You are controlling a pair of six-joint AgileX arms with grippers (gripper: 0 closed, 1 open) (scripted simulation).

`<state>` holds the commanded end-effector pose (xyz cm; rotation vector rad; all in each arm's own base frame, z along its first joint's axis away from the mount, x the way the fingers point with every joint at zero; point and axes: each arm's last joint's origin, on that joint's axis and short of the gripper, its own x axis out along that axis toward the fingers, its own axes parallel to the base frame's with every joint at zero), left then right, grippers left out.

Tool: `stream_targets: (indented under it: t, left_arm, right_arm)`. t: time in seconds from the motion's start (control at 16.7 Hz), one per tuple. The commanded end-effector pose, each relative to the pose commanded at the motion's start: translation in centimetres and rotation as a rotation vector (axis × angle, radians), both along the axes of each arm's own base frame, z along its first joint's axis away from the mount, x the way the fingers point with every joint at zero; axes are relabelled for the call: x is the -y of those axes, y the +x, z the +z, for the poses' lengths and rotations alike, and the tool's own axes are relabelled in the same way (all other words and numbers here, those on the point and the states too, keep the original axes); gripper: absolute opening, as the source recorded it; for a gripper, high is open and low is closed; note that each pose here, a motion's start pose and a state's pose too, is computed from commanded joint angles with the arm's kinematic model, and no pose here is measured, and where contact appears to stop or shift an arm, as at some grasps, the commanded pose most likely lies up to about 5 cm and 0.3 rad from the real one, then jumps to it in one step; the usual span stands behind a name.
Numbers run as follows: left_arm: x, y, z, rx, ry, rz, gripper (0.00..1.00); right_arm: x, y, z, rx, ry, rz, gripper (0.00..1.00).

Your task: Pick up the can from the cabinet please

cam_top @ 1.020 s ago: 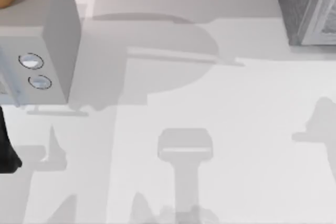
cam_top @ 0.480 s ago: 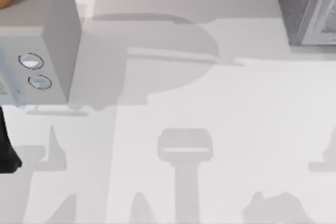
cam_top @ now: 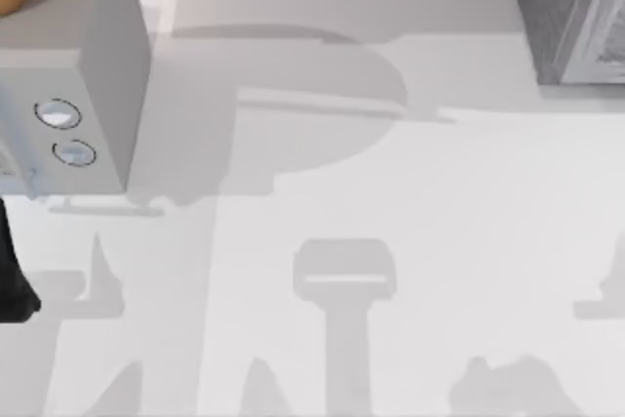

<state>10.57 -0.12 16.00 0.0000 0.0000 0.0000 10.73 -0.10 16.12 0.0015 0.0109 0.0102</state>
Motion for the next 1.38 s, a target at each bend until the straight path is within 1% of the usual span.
stream_targets:
  t: [0.18, 0.42, 0.66, 0.84, 1.08, 1.38]
  left_arm:
    - [0.0, 0.0, 0.0, 0.0, 0.0, 0.0, 1.0]
    - [0.0, 0.0, 0.0, 0.0, 0.0, 0.0, 1.0]
    - [0.0, 0.0, 0.0, 0.0, 0.0, 0.0, 1.0]
    - [0.0, 0.0, 0.0, 0.0, 0.0, 0.0, 1.0]
    - [0.0, 0.0, 0.0, 0.0, 0.0, 0.0, 1.0]
    - [0.0, 0.0, 0.0, 0.0, 0.0, 0.0, 1.0]
  right_arm:
    - [0.0, 0.6, 1.1, -0.001, 0.0, 0.035, 0.0]
    - [0.2, 2.5, 3.4, 0.004, -0.001, 0.117, 0.0]
    - [0.8, 6.3, 5.4, 0.01, -0.002, 0.224, 0.0]
    - [1.7, 10.1, 5.8, 0.011, -0.002, 0.314, 0.0]
    - [3.5, 15.4, 4.2, 0.003, 0.003, 0.436, 0.0]
    - [6.3, 20.6, -0.6, 0.005, 0.004, 0.574, 0.0]
